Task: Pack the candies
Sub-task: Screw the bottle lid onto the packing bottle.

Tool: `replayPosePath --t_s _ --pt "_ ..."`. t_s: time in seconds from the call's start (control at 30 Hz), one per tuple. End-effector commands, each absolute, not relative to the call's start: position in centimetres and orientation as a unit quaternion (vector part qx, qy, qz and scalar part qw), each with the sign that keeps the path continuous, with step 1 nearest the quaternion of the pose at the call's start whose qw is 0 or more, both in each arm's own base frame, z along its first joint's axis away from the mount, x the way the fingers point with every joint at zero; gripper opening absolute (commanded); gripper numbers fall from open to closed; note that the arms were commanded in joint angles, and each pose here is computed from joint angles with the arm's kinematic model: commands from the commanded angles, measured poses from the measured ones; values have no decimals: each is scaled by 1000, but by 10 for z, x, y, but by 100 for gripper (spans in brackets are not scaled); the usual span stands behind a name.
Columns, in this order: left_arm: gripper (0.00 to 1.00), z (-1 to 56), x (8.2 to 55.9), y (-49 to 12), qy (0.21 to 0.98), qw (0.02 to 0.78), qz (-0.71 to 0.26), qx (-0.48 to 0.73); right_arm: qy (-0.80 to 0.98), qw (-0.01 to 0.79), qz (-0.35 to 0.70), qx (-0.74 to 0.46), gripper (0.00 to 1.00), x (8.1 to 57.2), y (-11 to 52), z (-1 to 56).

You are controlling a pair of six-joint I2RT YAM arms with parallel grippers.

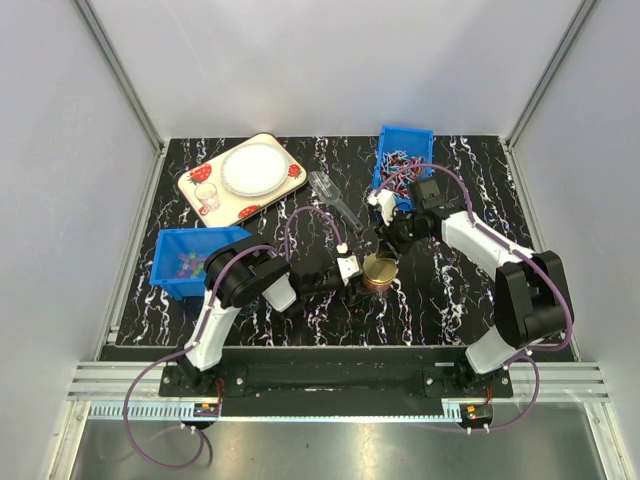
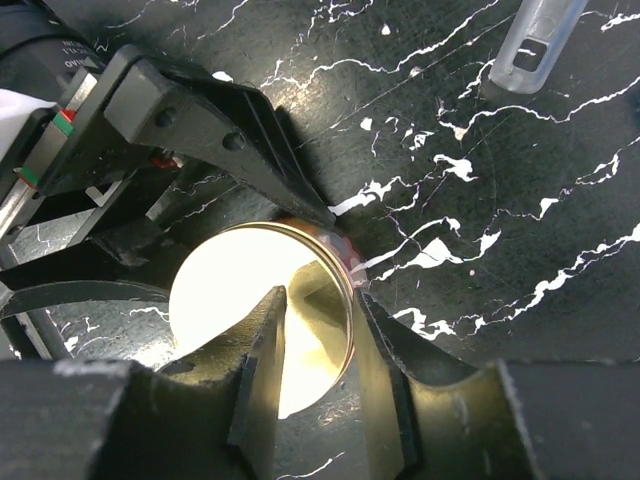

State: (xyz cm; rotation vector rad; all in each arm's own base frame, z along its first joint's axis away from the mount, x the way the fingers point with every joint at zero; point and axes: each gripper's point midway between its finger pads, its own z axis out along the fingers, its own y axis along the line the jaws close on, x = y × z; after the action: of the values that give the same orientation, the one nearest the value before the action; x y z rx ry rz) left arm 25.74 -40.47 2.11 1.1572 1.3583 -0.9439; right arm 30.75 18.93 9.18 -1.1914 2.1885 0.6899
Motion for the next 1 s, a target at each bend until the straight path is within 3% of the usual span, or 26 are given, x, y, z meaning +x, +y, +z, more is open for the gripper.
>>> replayPosePath --t_s 0.0,0.3,0.97 --pt "73 38 262 -410 534 568 -396 485 804 275 265 -455 37 300 191 93" --pt "73 37 263 -410 536 567 -395 486 809 262 261 -457 26 289 185 87" --pt "62 39 266 -408 535 577 -386 481 825 263 221 -450 23 278 157 82"
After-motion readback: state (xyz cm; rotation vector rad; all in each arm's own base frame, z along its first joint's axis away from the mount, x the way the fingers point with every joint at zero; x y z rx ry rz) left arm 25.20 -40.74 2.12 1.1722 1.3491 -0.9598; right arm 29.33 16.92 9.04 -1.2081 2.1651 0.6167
